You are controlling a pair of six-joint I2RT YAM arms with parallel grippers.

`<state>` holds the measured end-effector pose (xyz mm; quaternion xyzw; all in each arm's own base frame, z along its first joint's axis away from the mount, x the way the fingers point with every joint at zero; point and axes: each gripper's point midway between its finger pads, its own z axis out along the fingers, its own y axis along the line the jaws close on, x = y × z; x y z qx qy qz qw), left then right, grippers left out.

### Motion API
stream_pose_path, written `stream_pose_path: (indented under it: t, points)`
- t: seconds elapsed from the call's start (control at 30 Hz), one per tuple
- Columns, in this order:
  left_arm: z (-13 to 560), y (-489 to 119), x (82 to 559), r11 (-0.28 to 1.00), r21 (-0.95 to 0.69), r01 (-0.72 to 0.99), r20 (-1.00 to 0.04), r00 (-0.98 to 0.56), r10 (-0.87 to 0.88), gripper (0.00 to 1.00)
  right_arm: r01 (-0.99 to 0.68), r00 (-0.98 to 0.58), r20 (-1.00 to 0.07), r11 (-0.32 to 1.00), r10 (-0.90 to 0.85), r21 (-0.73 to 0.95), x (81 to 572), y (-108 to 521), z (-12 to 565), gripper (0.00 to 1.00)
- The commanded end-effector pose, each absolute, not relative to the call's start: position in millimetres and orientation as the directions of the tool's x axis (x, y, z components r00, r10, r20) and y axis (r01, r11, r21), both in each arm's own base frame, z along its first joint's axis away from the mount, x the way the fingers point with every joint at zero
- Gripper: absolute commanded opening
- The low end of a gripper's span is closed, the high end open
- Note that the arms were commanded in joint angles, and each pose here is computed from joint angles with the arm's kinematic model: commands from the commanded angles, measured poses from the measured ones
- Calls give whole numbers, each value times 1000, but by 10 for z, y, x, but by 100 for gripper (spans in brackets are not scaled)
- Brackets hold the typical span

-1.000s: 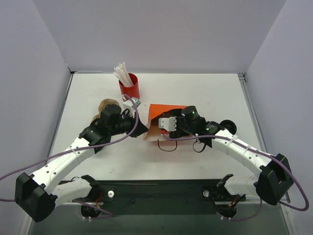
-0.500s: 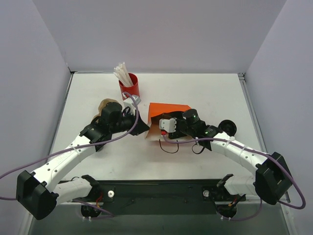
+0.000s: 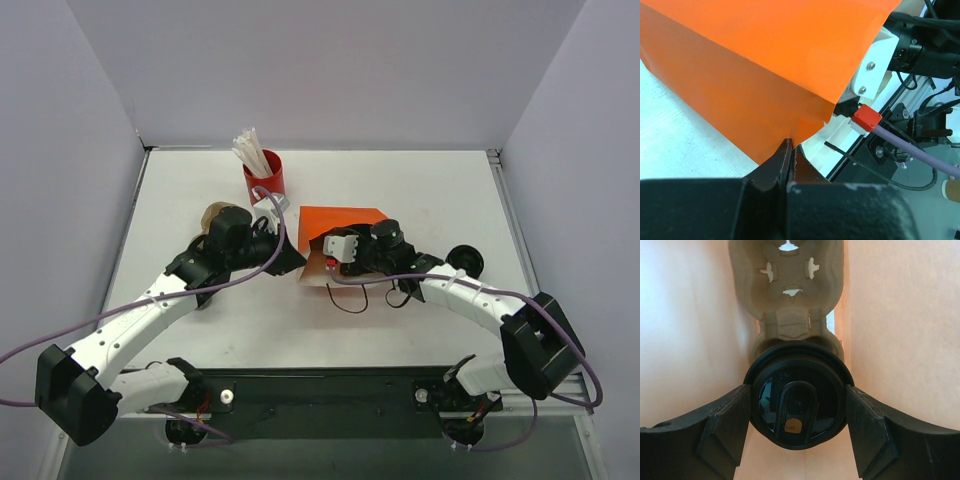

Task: Pack the takeout coffee

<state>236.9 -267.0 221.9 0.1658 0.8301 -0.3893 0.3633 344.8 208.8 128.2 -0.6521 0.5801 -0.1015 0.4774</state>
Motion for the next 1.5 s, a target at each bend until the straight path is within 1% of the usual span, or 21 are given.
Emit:
stream_pose_path:
  t: [0.0,0.03,0.17,0.27,0.43,0.57,0.67,0.83,1.17,1.47]
  points:
    - [2388,-2716,2360,618,-544,567,-733,-680,-22,0,-657,280,-479,198,-832,-728,3552,2086,1258,45]
    - [2376,-2715,2363,620,-546,563,-730,-684,-22,0,-660,276,-483,201,-831,-724,3567,2096,1250,45]
    - [2366,-2719,2367,621,-544,564,-728,-685,-16,0,-668,253,-490,216,-834,-712,3585,2073,1201,57]
    - [2364,-2711,2370,624,-537,567,-730,-683,-7,0,-686,236,-494,217,-837,-695,3554,2045,1157,61]
    - [2356,-2705,2367,625,-539,564,-726,-687,-6,0,-697,197,-477,220,-856,-682,3579,1952,1075,63]
    - [2363,-2699,2367,626,-540,562,-726,-688,-8,0,-700,170,-477,235,-863,-674,3564,1878,1076,69]
    - [2369,-2698,2371,627,-539,563,-728,-686,-9,0,-717,171,-478,224,-862,-660,3527,1887,1054,71]
    - [2370,-2702,2366,625,-541,563,-726,-688,-9,0,-710,160,-478,236,-864,-663,3587,1886,1077,72]
    - [2385,-2714,2343,615,-560,555,-713,-701,-18,0,-719,116,-470,252,-875,-647,3640,1873,933,65]
    - [2378,-2725,2349,613,-570,547,-706,-708,-23,0,-690,82,-464,285,-882,-665,3745,1858,874,65]
